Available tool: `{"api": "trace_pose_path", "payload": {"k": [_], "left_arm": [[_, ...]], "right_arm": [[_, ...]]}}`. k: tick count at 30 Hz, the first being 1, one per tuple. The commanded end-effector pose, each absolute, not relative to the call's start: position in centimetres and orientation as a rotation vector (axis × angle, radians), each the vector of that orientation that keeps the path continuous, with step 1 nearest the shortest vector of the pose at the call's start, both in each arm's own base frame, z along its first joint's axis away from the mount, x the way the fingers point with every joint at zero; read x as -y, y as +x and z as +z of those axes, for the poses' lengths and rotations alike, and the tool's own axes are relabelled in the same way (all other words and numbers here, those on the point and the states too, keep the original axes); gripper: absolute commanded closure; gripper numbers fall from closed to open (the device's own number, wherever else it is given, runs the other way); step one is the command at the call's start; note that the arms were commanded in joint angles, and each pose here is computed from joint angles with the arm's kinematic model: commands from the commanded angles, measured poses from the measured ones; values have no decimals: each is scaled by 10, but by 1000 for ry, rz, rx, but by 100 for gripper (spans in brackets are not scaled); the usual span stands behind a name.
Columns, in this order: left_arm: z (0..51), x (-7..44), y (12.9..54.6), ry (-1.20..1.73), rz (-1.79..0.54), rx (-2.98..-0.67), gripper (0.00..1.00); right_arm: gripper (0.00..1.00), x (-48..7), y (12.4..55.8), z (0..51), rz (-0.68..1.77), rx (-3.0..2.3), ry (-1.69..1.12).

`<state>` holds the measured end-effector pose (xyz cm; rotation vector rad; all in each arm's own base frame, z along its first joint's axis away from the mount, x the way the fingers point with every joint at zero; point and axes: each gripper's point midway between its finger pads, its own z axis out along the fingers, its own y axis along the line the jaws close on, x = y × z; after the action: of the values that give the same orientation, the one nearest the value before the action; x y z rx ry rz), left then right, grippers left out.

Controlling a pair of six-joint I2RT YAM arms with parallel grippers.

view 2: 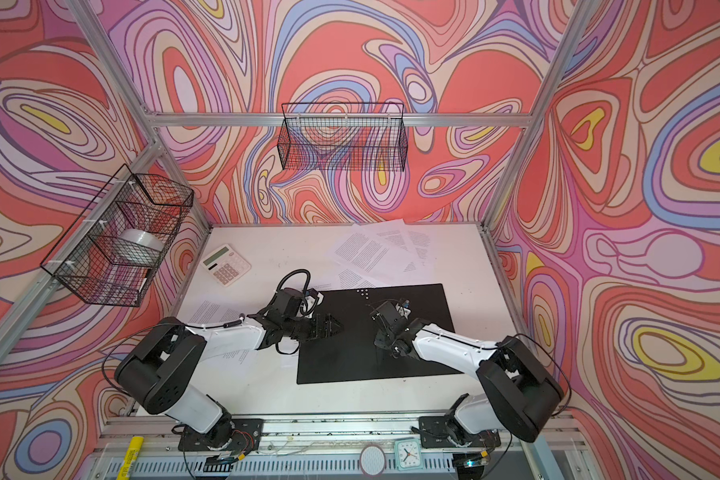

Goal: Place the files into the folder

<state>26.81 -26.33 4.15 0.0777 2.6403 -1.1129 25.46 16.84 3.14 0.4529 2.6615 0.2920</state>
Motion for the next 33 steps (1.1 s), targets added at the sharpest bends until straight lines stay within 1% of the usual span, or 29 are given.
{"api": "trace_pose_path", "payload": {"k": [1, 4, 13, 19, 21, 24, 29, 33], "left_arm": [[-48, 178, 199, -200, -643, -3074, 4], [-48, 171, 200, -229, -620, -3070, 4], [-58, 165, 199, -266, -605, -3093, 5], [-60, 161, 197, -284, -595, -3103, 5], [-61, 160, 196, -287, -591, -3103, 5], [-62, 159, 196, -293, -593, -3104, 5], [-61, 160, 196, -293, -606, -3103, 5], [-62, 160, 195, -290, -609, -3106, 6]], "right_arm": [[100, -151, 241, 2, 160, -2731, 437], [100, -152, 241, -4, 144, -2739, 435], [100, -142, 245, -18, -5, -2759, 429], [100, -117, 239, -24, -196, -2733, 538], [100, -116, 234, -34, -189, -2737, 607], [100, -121, 240, -31, -263, -2701, 603], [100, -118, 226, -69, -294, -2747, 700], [100, -117, 221, -86, -305, -2766, 735]]}}
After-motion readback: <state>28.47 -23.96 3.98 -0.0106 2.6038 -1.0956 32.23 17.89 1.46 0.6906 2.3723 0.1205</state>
